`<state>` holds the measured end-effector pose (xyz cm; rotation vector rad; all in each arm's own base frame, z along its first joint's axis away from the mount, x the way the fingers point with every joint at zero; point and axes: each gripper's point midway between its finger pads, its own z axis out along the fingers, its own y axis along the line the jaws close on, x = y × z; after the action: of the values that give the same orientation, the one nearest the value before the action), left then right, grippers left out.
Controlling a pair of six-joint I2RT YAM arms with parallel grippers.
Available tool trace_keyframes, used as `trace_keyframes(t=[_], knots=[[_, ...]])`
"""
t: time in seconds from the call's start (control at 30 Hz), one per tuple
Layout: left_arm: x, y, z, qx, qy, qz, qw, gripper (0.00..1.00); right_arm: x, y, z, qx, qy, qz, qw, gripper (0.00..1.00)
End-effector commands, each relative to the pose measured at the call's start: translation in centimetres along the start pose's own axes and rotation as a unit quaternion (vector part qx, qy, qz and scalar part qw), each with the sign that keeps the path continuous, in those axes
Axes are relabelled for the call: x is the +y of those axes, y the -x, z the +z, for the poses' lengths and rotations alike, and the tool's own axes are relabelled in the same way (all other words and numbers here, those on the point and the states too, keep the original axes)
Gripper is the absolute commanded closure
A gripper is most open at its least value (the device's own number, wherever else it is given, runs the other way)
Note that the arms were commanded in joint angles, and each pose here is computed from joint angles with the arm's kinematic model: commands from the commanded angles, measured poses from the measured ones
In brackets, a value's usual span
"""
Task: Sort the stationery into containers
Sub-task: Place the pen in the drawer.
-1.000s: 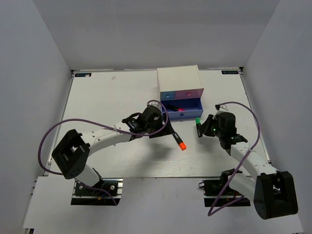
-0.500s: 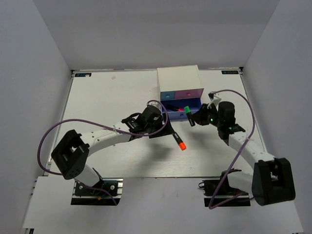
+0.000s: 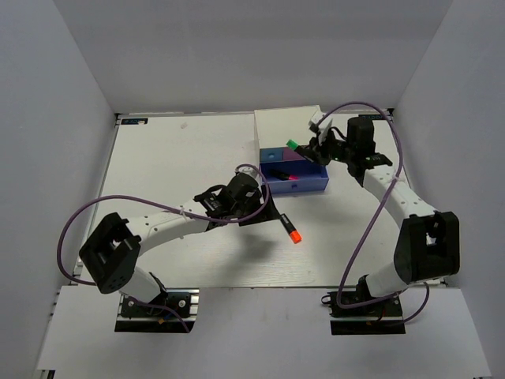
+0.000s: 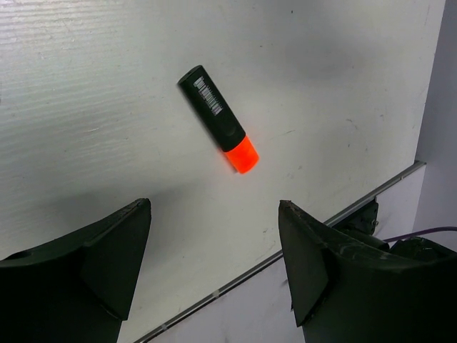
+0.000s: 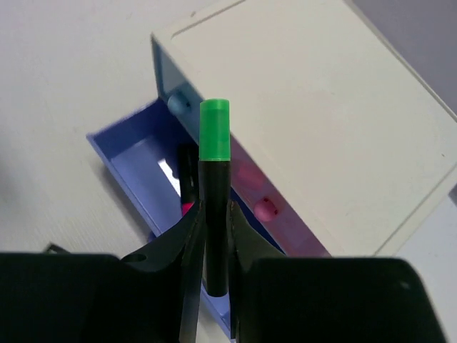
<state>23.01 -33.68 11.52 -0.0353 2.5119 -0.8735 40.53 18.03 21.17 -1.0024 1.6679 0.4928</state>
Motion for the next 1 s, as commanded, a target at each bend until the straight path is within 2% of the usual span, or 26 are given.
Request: trace_keyframes(t=[0.0,0.1,0.23,0.33,0.37,0.5,0.63,0.8,0.87,0.9,0.93,0.97], knots=[[-0.4,0.4,-1.1,-0.012,-0.009,-0.001,1.0,0.18,1.1,-1.1,0.0,0.017,0.067,-0.145,0.987,0.97],[-0.4,0.4,-1.1,-0.012,-0.009,-0.001,1.0,0.18,0.7,-1.5,0.1,0.023,0.075,-0.199,0.977,0.97],[-0.6,0.6,-1.1,-0.011,-0.017,-0.004,1.0,0.18,0.4,-2.9,1.0,0.04,0.098,-0.221,0.969,0.97],[-0.9,0.5,-0.7,-0.006,-0.02,-0.004,1.0,0.18,0.1,-4.2,1.7,0.056,0.102,-0.225,0.967,0.88],[-1.0,0.5,-0.5,-0.001,-0.021,-0.004,1.0,0.18,0.0,-4.2,2.0,0.056,0.102,-0.226,0.967,0.79],[-1.3,0.5,0.8,0.018,-0.005,0.0,1.0,0.17,0.0,-5.2,2.5,0.068,0.11,-0.215,0.968,0.61],[-1.7,0.2,1.5,0.035,0.002,0.006,0.999,0.17,0.3,-5.1,2.1,0.064,0.11,-0.209,0.97,0.54],[-1.9,0.2,2.5,0.042,0.003,0.021,0.999,0.16,1.1,-3.9,0.8,0.048,0.101,-0.173,0.979,0.54],[-2.0,0.1,2.8,0.047,0.001,0.02,0.999,0.16,0.8,-2.1,0.0,0.031,0.075,-0.143,0.986,0.62],[-2.1,0.2,3.1,0.047,0.002,0.02,0.999,0.16,1.3,-2.7,-0.3,0.035,0.071,-0.094,0.992,0.66],[-2.3,0.3,3.1,0.051,0.007,0.02,0.998,0.17,1.1,-2.2,-0.5,0.026,0.06,-0.083,0.994,0.74],[-2.0,0.1,3.5,0.06,0.018,0.015,0.998,0.17,1.3,-2.5,-0.6,0.025,0.044,-0.025,0.998,0.78]])
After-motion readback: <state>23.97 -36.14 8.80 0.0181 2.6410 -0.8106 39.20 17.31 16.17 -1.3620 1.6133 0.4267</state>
